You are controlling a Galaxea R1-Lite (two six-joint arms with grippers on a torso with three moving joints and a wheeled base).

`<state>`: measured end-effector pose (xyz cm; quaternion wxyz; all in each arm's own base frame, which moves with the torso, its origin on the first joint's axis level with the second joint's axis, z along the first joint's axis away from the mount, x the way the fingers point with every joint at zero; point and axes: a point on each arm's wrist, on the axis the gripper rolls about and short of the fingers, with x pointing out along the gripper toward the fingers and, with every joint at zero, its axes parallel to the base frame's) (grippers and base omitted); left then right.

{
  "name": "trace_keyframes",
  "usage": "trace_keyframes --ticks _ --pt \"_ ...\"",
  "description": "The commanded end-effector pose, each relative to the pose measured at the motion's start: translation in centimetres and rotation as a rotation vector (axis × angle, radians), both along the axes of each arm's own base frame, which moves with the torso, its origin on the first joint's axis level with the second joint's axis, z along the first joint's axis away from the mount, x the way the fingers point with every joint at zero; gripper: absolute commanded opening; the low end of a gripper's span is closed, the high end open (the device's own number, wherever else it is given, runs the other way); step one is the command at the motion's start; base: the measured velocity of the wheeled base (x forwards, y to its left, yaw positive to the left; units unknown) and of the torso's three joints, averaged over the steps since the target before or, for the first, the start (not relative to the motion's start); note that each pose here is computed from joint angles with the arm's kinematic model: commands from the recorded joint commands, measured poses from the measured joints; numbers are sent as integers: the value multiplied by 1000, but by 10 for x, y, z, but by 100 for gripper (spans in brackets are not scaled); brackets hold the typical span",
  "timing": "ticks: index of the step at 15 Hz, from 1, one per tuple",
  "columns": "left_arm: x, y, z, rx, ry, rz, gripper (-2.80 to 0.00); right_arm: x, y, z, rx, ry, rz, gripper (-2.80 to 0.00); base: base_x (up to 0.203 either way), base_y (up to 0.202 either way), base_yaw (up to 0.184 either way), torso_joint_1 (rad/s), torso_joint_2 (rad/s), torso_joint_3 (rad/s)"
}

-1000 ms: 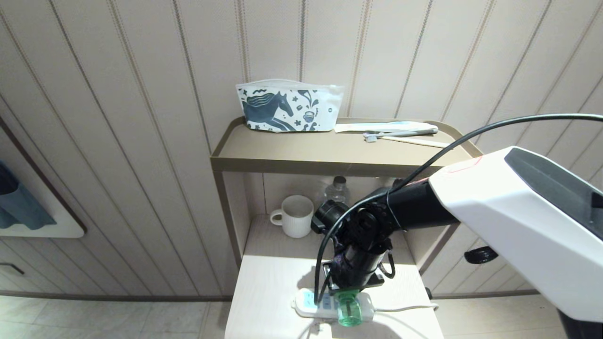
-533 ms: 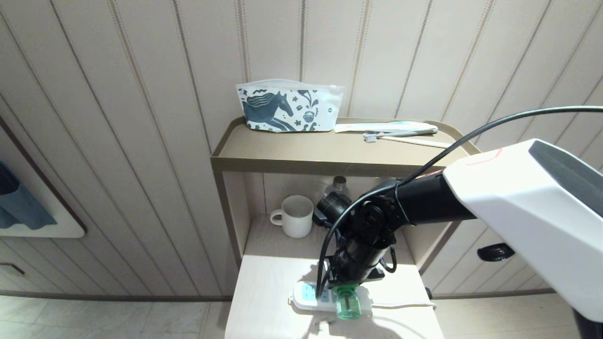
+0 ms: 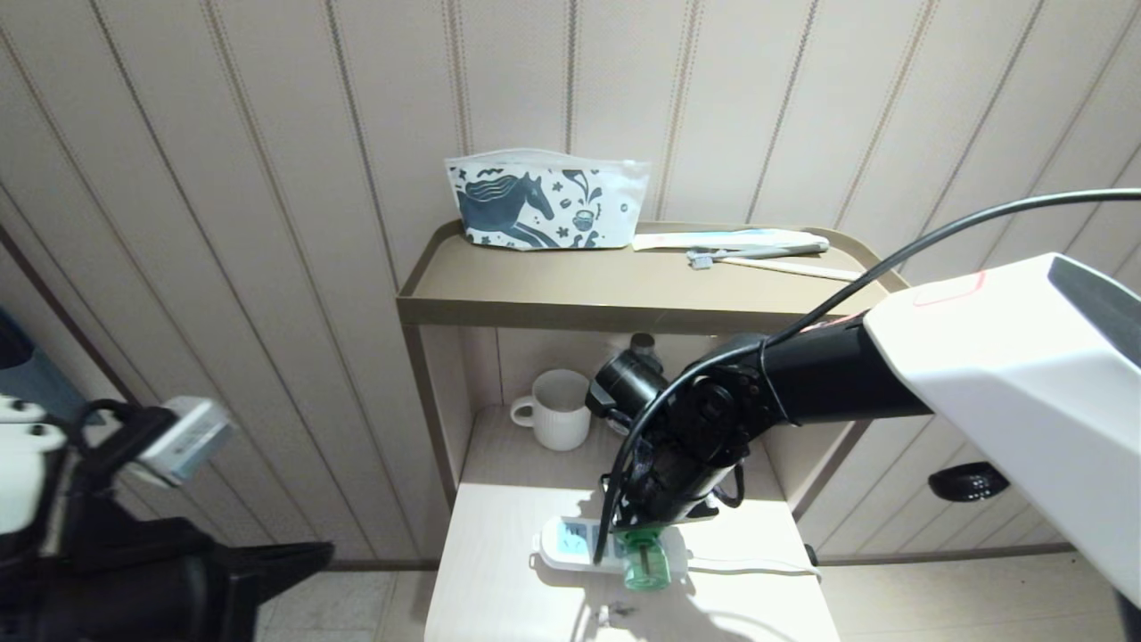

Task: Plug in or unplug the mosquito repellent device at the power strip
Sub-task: Hold the socket with your left hand and unplug it with your right hand

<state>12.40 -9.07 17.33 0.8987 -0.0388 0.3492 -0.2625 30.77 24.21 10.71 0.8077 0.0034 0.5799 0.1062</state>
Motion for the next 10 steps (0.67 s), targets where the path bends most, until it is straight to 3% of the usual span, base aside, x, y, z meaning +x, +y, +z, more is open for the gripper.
trace_keyframes --ticks 1,4,7,10 --pt "21 -61 -52 184 121 -73 -280 0 -3 4 5 -6 -7 -280 0 0 0 0 0 0" --pt "27 -97 -83 240 129 -97 -280 -1 -3 4 1 -4 -1 -280 0 0 0 0 0 0" --pt "30 -128 -105 225 87 -140 -280 -6 -8 -6 -33 26 17 -280 0 0 0 0 0 0" --pt "36 -143 -105 193 63 -150 -280 -10 -13 -14 -66 40 37 -280 0 0 0 0 0 0"
